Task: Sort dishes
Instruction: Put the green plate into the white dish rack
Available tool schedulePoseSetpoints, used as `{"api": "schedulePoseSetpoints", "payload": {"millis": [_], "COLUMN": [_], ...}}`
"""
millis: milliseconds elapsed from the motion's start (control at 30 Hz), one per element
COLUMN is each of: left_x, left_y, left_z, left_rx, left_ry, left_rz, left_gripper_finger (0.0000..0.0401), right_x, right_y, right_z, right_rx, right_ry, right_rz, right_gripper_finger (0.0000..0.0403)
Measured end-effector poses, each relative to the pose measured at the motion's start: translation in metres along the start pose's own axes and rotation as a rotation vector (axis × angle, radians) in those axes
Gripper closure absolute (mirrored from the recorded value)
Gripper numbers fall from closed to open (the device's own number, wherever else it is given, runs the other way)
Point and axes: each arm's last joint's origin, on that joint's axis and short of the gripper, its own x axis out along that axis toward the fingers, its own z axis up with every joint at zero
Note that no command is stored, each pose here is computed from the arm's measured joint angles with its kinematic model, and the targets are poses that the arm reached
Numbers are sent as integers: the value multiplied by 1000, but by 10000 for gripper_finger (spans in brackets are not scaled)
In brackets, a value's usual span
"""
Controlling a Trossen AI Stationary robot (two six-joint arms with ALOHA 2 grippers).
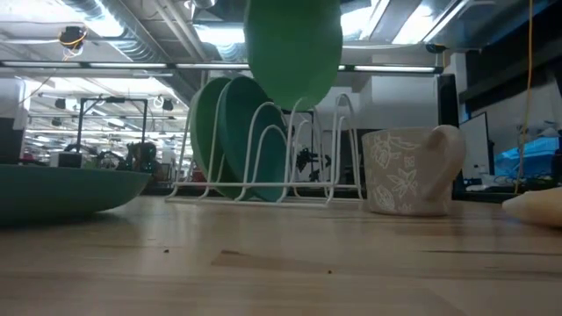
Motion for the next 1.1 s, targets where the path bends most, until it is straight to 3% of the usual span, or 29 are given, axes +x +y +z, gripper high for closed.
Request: {"api": "schedulePoseSetpoints", "payload": {"millis": [267,667,1100], "left_x": [4,14,15], "left_y": [-8,-23,-21], "left_z": [-4,-12,-10], "left_rx": [7,24,29], "left_ry": [-2,-11,-19], "left_rz": [19,59,73], "left_gripper_finger": [400,400,400], "right_x": [15,43,73], "right_y": [-1,24,66], "right_z": [-30,-72,-73], "right_rx": [63,227,293], "right_ry": [-130,-311,-255], "right_rz": [55,265,372], "right_gripper_finger": [390,389,374]}}
